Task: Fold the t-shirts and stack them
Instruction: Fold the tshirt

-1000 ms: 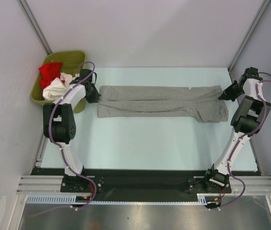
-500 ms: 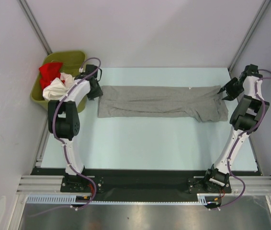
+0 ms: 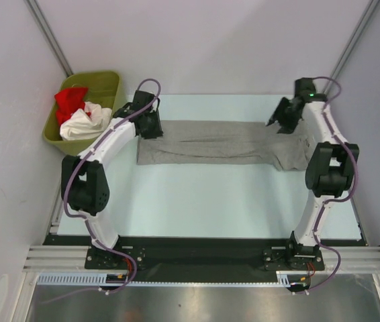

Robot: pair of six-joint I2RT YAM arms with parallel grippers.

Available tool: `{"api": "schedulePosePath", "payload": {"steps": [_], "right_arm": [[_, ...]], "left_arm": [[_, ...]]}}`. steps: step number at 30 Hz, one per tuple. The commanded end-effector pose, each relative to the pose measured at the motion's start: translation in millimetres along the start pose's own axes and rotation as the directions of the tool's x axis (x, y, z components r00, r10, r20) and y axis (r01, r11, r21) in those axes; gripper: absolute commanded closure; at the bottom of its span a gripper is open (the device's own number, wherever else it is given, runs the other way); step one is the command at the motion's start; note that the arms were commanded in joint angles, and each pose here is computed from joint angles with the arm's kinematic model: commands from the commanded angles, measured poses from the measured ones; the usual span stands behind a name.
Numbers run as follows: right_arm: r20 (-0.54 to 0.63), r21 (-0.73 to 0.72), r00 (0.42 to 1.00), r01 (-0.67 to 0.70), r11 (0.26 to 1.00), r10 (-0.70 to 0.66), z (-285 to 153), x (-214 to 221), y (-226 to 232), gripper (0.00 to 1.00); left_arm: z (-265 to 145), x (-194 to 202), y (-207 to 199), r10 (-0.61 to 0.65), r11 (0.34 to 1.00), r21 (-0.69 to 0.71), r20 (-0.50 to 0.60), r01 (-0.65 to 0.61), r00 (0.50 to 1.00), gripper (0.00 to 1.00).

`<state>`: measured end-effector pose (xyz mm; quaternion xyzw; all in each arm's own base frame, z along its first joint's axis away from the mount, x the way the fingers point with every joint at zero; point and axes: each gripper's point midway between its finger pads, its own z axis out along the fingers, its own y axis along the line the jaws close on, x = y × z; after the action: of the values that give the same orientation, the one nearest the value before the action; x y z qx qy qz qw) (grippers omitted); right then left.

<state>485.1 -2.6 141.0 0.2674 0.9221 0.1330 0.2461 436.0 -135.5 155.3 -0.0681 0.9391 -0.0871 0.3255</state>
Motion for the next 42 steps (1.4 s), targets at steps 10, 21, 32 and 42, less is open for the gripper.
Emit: {"api": "schedulePosePath", "payload": {"steps": [10,21,32,42], "right_arm": [[-0.148,-0.069,0.978,0.141,0.988,-0.15,26,119,58,0.71],[-0.113,0.02,0.988,0.105,0.994,-0.102,5,86,13,0.61],[-0.032,0.049,0.987,-0.154,0.987,0.156,-46,87,-84,0.27],[0.109,0.031,0.94,-0.329,0.944,0.324,-34,58,-166,0.41]], "left_arm": [[63,45,-28,0.102,0.991,0.102,-0.184,-0.084,0.978,0.67],[60,73,-67,0.025,0.966,0.252,-0.299,0.053,0.954,0.69],[39,112,-154,0.092,0.866,0.489,-0.361,0.104,0.928,0.65],[15,152,-235,0.122,0.732,0.653,-0.41,0.197,0.904,0.69]]}}
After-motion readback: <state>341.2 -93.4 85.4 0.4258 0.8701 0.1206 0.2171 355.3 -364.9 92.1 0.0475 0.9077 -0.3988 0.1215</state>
